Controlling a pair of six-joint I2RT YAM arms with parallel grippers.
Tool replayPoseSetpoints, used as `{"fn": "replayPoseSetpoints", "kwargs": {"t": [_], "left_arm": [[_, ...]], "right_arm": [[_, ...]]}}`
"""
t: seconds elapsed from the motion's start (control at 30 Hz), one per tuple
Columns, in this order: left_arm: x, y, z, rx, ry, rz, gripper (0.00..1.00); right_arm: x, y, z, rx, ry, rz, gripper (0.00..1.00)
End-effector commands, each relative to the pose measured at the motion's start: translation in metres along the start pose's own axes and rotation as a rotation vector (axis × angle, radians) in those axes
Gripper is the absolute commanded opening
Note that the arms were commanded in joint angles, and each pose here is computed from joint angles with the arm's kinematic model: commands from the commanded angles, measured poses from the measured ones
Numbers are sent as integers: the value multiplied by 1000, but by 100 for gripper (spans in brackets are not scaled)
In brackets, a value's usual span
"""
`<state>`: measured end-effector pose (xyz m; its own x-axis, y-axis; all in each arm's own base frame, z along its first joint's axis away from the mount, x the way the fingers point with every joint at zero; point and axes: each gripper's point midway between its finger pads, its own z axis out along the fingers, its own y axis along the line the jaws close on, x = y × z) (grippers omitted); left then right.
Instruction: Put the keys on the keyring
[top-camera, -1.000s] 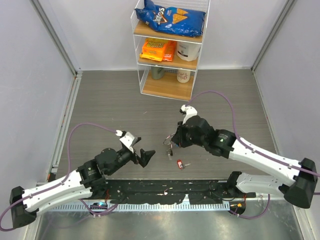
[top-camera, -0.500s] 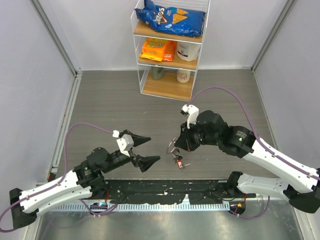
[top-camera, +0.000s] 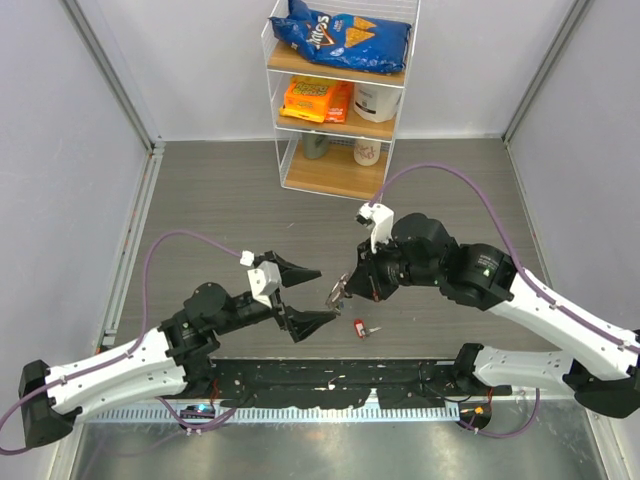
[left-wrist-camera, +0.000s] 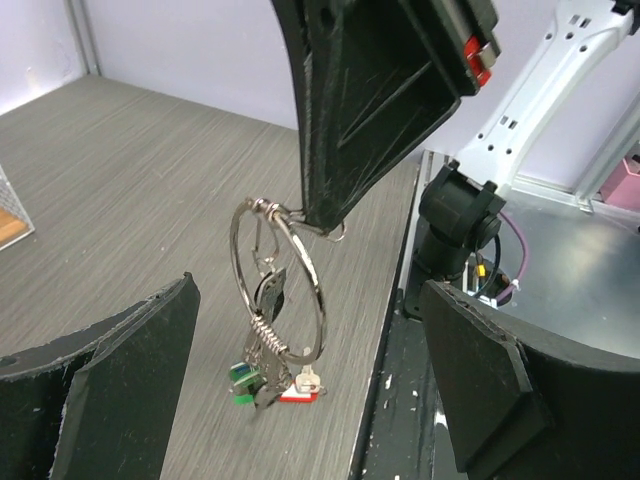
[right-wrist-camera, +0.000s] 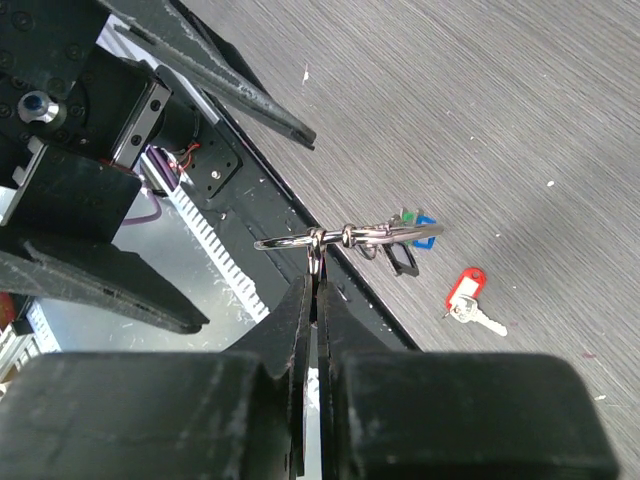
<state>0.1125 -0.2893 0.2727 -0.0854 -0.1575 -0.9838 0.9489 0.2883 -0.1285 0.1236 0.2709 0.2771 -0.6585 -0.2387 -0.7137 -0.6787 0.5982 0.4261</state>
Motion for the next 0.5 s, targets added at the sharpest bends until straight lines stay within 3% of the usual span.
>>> {"fn": "replayPoseSetpoints", "kwargs": {"t": [0.0,0.47], "left_arm": [[-47,-15,6,67,-127,33,100],[-33,0,22,7,-86,70,99]], "right_arm": [[-27,13,-7,-18,-71,-11,6],[-36,40,-13,-88,-67,-25,6]]}}
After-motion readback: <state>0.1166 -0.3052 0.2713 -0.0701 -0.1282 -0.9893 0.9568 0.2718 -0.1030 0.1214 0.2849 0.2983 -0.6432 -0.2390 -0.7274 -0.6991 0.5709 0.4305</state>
